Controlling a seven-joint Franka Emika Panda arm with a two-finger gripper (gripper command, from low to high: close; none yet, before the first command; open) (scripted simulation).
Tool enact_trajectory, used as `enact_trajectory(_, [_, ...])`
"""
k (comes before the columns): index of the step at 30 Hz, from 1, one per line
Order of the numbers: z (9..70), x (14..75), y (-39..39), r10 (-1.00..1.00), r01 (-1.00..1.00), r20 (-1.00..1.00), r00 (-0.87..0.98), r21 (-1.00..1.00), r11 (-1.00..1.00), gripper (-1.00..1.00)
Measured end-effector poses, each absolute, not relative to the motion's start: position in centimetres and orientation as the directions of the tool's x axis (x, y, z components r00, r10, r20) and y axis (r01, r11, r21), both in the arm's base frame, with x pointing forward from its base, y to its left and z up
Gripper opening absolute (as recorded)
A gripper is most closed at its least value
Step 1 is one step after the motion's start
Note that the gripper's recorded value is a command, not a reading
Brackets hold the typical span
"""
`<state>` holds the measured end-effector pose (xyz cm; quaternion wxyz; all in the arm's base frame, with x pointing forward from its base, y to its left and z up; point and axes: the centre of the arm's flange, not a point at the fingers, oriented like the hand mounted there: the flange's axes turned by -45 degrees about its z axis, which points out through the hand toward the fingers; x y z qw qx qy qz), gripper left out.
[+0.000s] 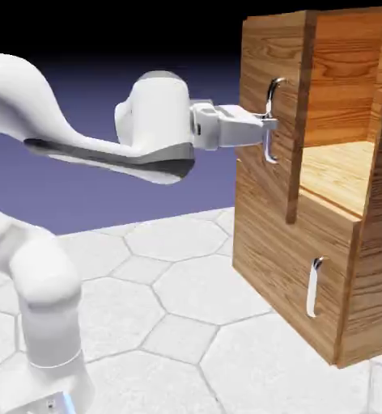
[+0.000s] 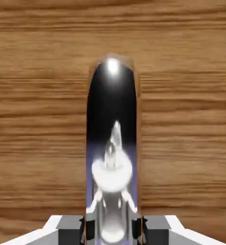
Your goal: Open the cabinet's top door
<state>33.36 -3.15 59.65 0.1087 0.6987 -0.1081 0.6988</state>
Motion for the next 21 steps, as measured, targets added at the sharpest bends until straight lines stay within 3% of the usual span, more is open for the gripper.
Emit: enact_trajectory(21, [59.7, 27.2, 2.1, 0.000, -0.461, 1.000, 0.000, 0.000, -0.887, -1.00])
